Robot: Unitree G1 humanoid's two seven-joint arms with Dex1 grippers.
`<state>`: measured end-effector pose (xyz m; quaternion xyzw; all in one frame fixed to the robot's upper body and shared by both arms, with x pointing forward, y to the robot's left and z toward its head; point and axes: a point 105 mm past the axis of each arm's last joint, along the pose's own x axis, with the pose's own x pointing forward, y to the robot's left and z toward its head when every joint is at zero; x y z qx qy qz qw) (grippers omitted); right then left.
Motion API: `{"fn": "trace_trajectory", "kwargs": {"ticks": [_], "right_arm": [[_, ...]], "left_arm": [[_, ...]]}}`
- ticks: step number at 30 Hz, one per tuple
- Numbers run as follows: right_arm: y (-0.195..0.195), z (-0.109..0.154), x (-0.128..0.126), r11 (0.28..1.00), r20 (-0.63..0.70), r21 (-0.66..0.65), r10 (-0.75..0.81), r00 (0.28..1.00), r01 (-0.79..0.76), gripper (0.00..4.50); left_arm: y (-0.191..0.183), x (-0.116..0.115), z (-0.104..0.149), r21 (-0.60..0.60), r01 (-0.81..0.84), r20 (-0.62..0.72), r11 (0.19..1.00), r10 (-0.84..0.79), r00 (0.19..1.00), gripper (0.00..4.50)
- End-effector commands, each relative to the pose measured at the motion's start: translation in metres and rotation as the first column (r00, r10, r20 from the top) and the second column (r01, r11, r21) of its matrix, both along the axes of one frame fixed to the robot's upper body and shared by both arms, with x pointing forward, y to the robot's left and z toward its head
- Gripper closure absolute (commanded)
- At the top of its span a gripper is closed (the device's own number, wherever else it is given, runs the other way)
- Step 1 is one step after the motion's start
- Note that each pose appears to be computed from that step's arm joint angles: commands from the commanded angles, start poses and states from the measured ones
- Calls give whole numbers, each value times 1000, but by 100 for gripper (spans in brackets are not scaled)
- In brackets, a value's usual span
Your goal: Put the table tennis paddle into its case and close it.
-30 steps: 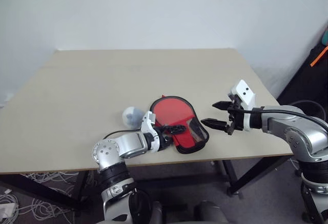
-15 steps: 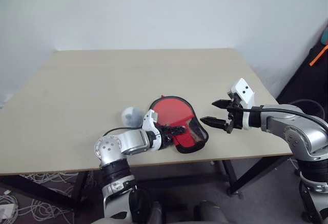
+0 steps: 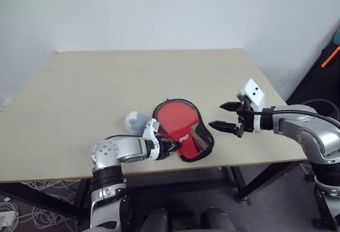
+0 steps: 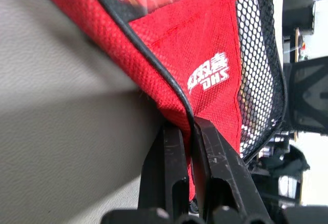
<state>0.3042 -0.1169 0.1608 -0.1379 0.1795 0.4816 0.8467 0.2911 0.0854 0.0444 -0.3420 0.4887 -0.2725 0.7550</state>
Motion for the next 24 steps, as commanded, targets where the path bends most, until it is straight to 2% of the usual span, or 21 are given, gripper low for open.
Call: {"fn": "trace_trajectory", "kwargs": {"ticks": [1,12,24], "right_arm": [[-3,4,-2,999,36,-26,37,999,-36,0],[0,-4,0,998,25,-37,60,998,-59,0],[2,-7,-2,998,19,-20,53,998,-52,0]], "left_arm": [[-19,-24,-2,-34,183,-19,983,-184,983,445],[-17,-65,21,-65,492,47,868,-490,870,445],[12,-83,14,14,571,-19,821,-571,821,445]]}}
